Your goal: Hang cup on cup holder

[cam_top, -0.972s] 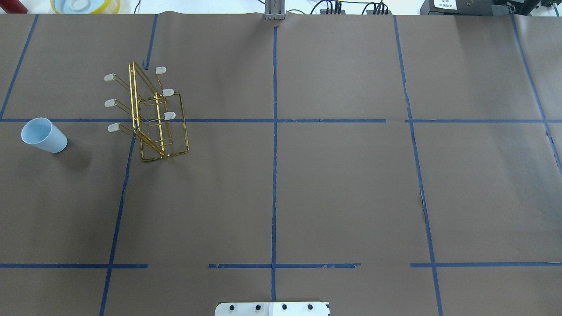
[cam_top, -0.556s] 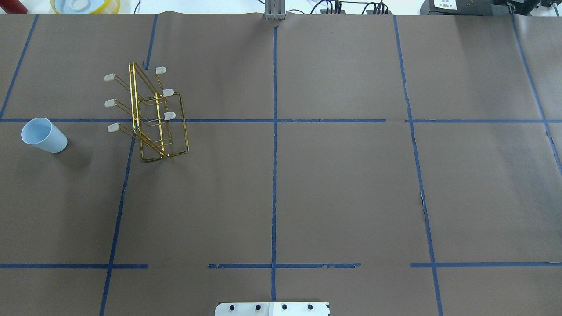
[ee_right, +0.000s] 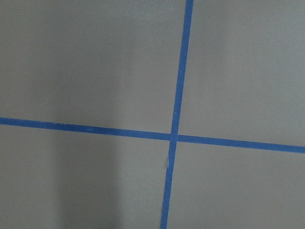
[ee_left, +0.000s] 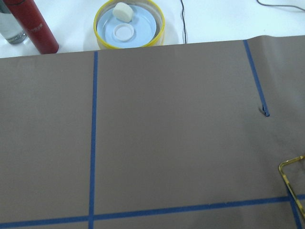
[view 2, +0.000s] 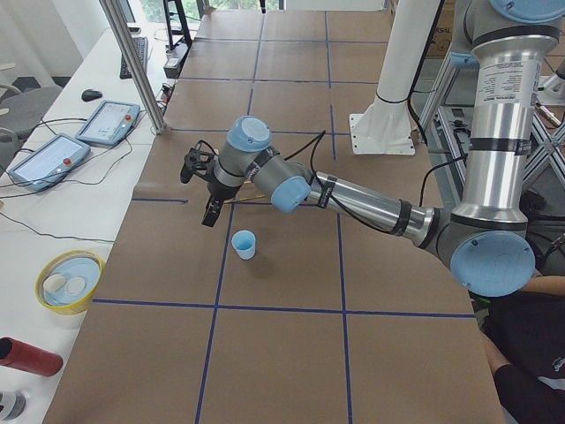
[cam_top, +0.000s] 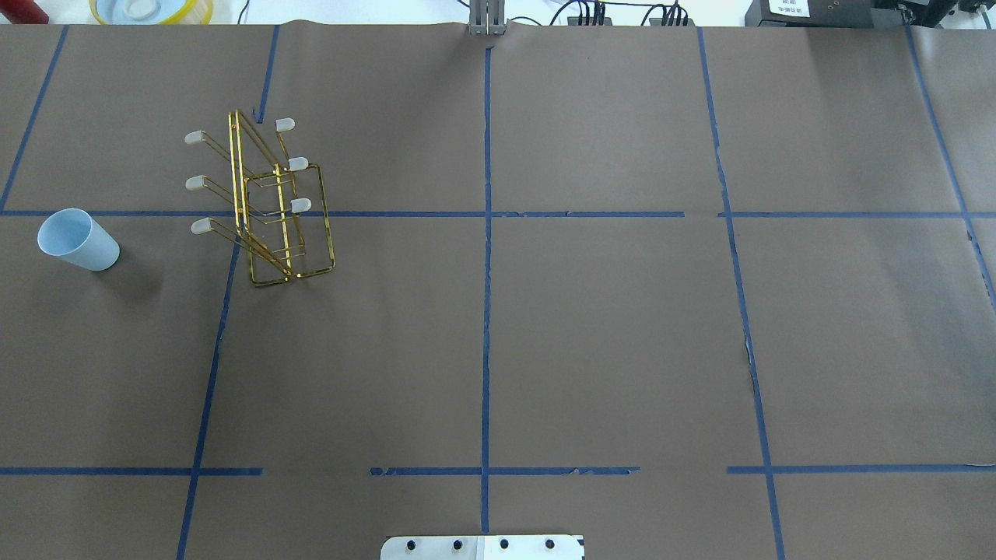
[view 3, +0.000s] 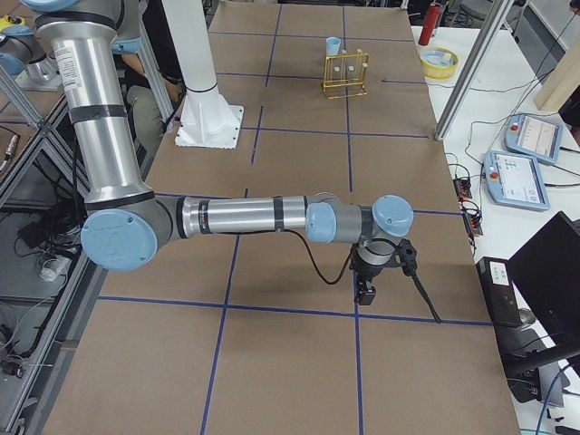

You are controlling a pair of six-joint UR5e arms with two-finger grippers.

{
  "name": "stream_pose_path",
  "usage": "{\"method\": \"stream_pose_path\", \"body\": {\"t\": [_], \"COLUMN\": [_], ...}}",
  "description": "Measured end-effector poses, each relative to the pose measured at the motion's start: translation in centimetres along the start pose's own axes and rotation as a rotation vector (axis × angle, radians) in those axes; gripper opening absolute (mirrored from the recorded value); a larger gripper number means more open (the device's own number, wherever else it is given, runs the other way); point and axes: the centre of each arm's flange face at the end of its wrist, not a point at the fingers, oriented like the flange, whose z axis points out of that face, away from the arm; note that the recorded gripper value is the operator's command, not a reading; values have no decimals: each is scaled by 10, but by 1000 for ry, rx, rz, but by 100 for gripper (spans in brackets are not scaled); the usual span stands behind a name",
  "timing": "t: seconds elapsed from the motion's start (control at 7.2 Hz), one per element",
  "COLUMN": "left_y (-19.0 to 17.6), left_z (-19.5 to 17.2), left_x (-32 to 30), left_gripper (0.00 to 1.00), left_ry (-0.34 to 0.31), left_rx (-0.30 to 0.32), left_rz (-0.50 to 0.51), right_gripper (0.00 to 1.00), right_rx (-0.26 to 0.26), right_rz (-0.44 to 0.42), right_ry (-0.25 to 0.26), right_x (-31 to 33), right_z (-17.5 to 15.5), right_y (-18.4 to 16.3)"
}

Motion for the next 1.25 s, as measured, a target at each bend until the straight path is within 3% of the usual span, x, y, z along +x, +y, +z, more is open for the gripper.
{"method": "stream_pose_path", "body": {"t": [0.69, 1.25], "left_y": [121, 222], "left_z": [56, 98], "left_x": [95, 90], "left_gripper": [100, 100], "left_ry": [-7, -166], "left_rx": [282, 525], "left_rz": [-172, -253], "right_gripper": [100, 100], "right_rx": [0, 0], "right_rz": [1, 1], "right_ry": [0, 0], "right_x": [0, 0], "right_z": [0, 0], "right_y": [0, 0]}}
